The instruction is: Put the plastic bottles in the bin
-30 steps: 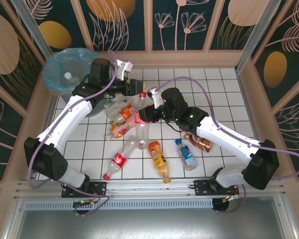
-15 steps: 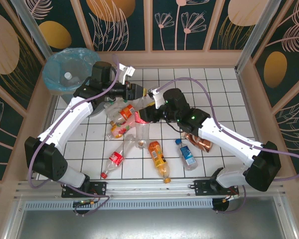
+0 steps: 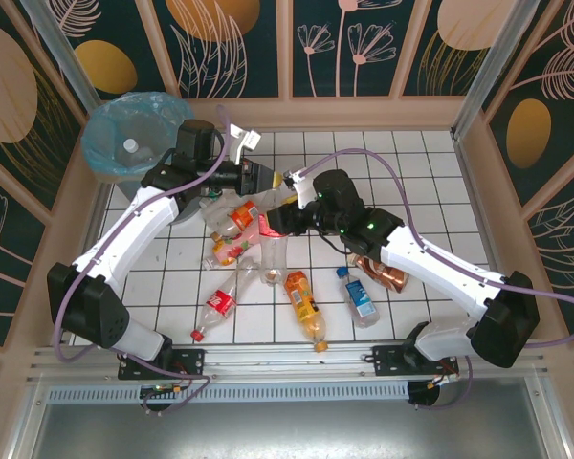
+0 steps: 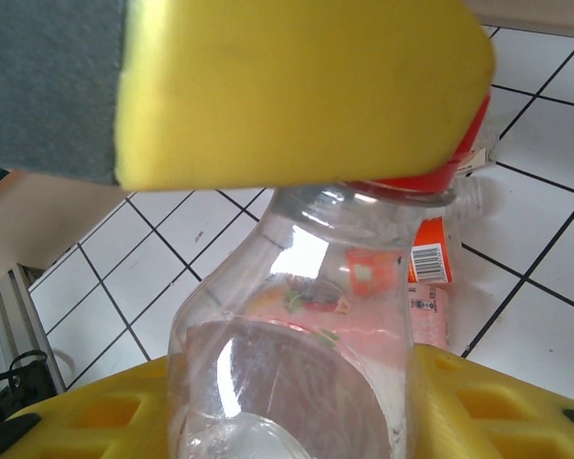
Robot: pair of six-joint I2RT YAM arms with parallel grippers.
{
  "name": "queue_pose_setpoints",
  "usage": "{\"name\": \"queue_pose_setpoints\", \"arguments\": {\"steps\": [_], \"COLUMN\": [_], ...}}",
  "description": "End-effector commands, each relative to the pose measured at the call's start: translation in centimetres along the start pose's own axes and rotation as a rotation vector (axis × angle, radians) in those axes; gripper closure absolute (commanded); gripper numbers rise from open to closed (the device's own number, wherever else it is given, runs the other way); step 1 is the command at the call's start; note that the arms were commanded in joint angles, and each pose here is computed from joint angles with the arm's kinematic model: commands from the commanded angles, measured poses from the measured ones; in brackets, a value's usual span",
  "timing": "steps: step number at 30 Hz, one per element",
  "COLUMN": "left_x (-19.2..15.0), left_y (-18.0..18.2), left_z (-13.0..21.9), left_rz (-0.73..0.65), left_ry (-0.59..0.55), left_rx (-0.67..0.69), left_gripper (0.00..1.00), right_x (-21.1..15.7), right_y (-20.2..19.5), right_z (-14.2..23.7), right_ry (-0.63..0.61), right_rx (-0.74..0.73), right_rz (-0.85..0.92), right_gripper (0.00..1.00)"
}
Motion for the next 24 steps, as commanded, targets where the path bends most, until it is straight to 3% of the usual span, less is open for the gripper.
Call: {"name": "queue_pose_setpoints", "arguments": {"steps": [1,3,6,8,13,18,24], "left_x": [0.8,1.4,2.7,3.7,7.0,10.2,12.5], "left_y": [-0.2,-0.6,-1.4,-2.1,-4.3,-8.4,-12.1], "left_z": [0.6,0.9,1.7,2.5,6.6,13.1,20.9], "left_rz": [-0.016,-0.016,-0.033,-0.052,-0.144,-0.247,-0.295], "left_ry": [-0.059,-0.088,-0.158,-0.224,-0.495,-0.855,-1.185], "left_rx": [0.051,0.064,0.105,0.150,0.361,0.552,0.731], "left_gripper": [0.79,0.88,1.00,1.00,1.00,1.00,1.00], "right_x": [2.0,2.0,2.1,2.2,2.7,3.4,3.6], "right_y": [0.0,-0.2,-0.8,-1.0,-1.1,-1.1,-1.1], "right_z": [0.9,0.9,1.1,1.4,2.3,2.9,2.8], "right_ry": [-0.083,-0.082,-0.088,-0.101,-0.146,-0.181,-0.191], "right_rx": [-0.016,-0.039,-0.096,-0.123,-0.155,-0.164,-0.162], "right_rz": [0.036,0.029,0.022,0.024,0.043,0.072,0.085], "right_gripper": [0.45,0.36,0.12,0.01,0.01,0.01,0.01]}}
Point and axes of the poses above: each hand's point on the last joint's axis, 136 mm out from that joint toward the fingers, its own z axis back along the fingers, its own y axis along the line the jaws close on, x = y × z, the point moved 7 cm from there along z, back along the fingers, and after that the axes turned 14 degrees about z, right-handed, at the moved point
